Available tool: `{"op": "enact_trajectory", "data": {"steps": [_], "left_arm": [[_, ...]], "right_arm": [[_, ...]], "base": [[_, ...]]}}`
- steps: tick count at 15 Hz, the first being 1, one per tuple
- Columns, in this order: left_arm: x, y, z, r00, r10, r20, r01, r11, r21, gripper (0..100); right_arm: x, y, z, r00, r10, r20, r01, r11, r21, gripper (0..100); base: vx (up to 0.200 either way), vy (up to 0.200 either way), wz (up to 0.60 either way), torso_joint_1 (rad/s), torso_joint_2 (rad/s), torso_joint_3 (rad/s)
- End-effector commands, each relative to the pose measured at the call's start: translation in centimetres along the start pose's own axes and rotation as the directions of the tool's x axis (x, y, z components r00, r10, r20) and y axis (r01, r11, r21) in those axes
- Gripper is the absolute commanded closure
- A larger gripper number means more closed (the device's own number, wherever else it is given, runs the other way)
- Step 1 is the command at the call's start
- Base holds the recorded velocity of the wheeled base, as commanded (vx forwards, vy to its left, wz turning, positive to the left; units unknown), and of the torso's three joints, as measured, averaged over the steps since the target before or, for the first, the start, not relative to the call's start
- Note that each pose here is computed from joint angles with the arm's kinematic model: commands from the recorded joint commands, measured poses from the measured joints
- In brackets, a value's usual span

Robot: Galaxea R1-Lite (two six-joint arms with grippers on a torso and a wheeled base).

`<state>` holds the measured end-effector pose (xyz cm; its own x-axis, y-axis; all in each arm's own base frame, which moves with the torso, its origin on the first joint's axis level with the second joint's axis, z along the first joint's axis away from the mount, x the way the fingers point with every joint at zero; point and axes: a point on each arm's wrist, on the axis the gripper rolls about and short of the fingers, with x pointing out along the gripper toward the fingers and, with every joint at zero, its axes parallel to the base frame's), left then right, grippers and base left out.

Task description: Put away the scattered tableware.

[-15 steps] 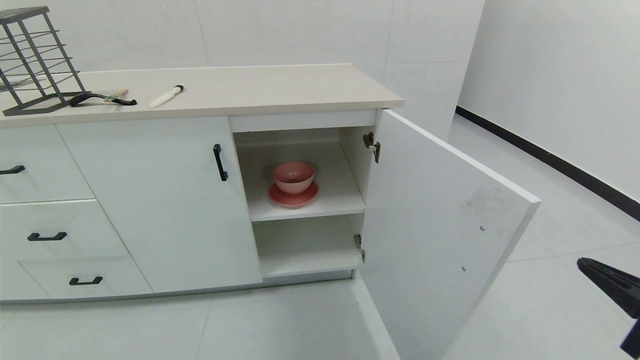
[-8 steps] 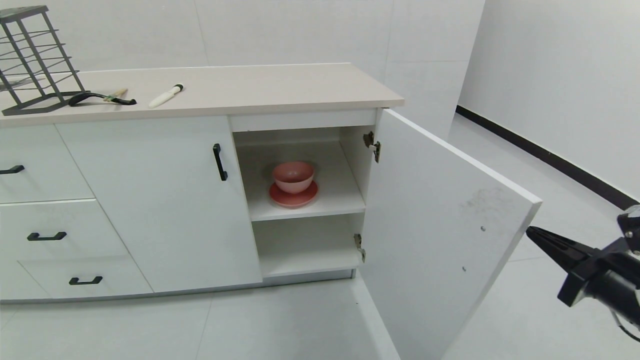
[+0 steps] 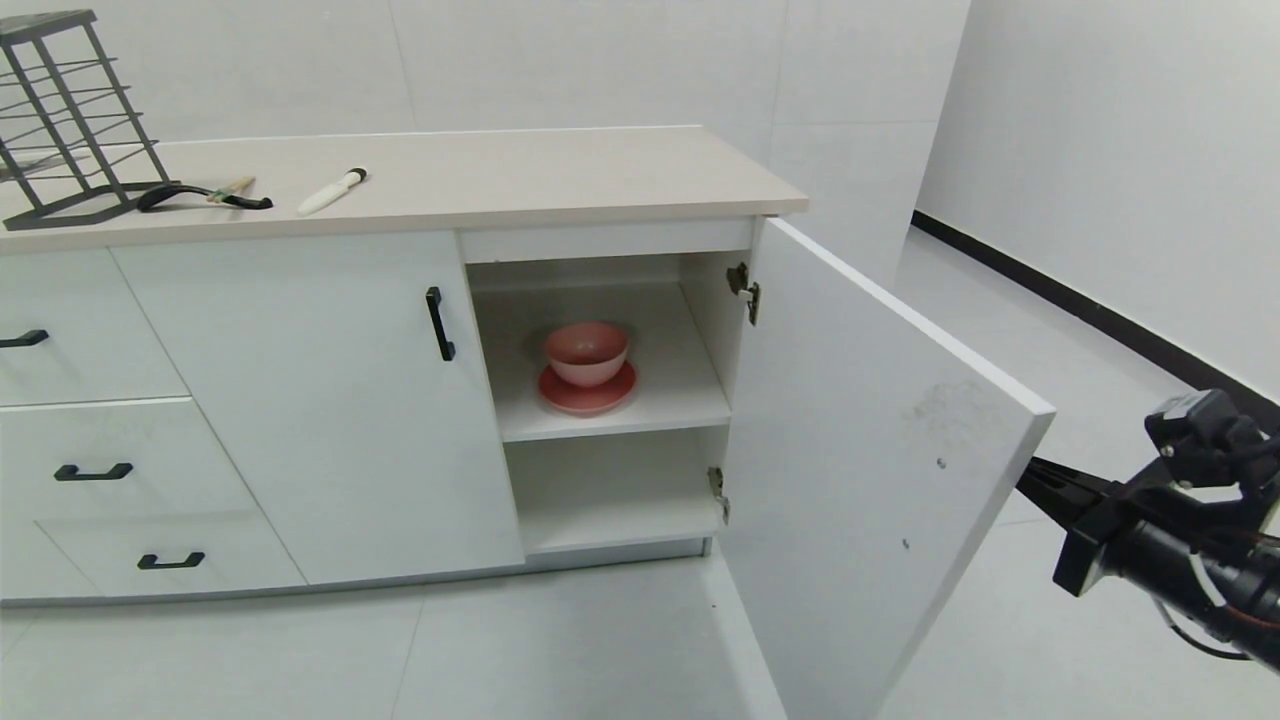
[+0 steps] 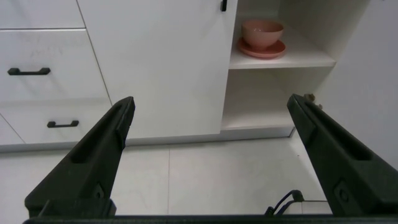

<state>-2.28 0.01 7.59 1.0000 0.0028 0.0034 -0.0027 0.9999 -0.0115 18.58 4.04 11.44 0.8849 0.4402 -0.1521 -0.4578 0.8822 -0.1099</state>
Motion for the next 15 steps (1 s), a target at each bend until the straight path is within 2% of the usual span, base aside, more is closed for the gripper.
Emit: {"op": "enact_trajectory", "data": {"steps": [1, 6, 15], "left_arm": [[0.0, 0.0, 0.0, 1.000, 0.000, 0.001, 0.000, 1.000, -0.001, 0], [0.0, 0.0, 0.0, 1.000, 0.009, 0.003, -0.009, 1.000, -0.013, 0], [0.0, 0.0, 0.0, 1.000, 0.013, 0.003, -0.012, 1.000, -0.016, 0]], "right_arm": [[0.1, 0.7, 0.0, 0.999, 0.039, -0.001, -0.039, 0.999, -0.004, 100], [0.7, 2.5, 0.6, 0.991, 0.133, 0.035, -0.132, 0.991, -0.028, 100], [2.6, 3.6, 1.6, 0.978, 0.195, 0.070, -0.192, 0.980, -0.044, 100]], "base": [[0.000, 0.000, 0.00, 0.000, 0.00, 0.000], [0.000, 0.000, 0.00, 0.000, 0.00, 0.000], [0.000, 0.000, 0.00, 0.000, 0.00, 0.000]]}}
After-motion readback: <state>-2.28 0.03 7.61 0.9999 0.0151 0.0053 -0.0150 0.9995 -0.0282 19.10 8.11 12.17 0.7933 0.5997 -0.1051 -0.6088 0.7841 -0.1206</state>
